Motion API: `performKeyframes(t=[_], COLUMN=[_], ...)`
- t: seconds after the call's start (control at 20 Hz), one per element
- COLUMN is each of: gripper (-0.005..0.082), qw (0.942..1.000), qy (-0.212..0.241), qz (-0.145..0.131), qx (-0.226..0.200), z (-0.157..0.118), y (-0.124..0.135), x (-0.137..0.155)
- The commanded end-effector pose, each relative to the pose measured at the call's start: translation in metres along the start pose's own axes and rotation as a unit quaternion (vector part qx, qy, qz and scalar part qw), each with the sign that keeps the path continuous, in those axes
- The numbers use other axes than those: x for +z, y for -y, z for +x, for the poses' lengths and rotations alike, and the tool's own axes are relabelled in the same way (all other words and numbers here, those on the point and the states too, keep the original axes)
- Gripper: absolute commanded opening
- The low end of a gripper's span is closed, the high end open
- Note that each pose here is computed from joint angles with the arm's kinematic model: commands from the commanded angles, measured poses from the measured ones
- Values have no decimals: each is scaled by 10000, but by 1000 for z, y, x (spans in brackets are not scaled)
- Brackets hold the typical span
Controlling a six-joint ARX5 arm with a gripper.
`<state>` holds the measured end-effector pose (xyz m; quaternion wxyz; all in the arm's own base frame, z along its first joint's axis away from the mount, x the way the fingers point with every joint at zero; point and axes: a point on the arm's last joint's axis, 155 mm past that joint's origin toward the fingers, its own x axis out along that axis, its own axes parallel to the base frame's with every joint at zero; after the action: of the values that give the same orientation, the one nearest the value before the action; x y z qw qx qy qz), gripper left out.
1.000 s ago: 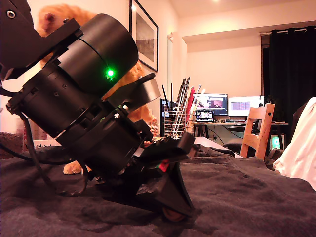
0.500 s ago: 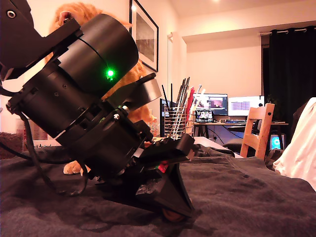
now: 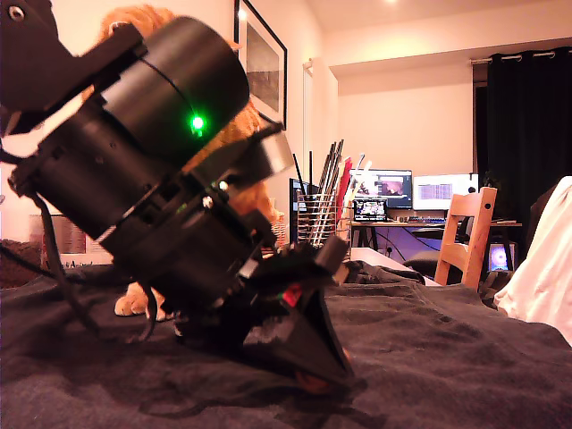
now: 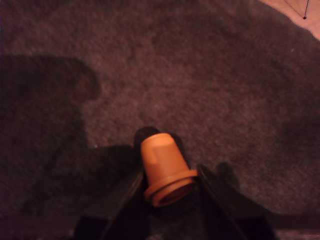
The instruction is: Pick up the coffee capsules on the table and drop them inside the coffee cup
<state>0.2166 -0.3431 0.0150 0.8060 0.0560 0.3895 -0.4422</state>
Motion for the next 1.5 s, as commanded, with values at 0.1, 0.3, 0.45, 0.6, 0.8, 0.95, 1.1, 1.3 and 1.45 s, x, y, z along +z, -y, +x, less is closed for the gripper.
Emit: performKeyframes(t=[0.1,0.3,0.45,0.6,0.8,0.95,1.1,1.3,1.45], gripper=[266,266,266,266,266,266,266,266,266], qw=[9999,9999,9995,9991,9983,9981,9979,9976,9974], qy=[45,47,109,241,424,480,508,536,562], qz=[101,101,286,346,375,383,391,429,433], qx=[-32,-32,-43,-66,-100,-111,-116,-119,-124], z=[-2,-2,-5,-10,-19,-22,-26,-30,-31], y=[3,3,4,7,11,12,13,14,15], x=[2,3,7,15,27,31,33,36,37])
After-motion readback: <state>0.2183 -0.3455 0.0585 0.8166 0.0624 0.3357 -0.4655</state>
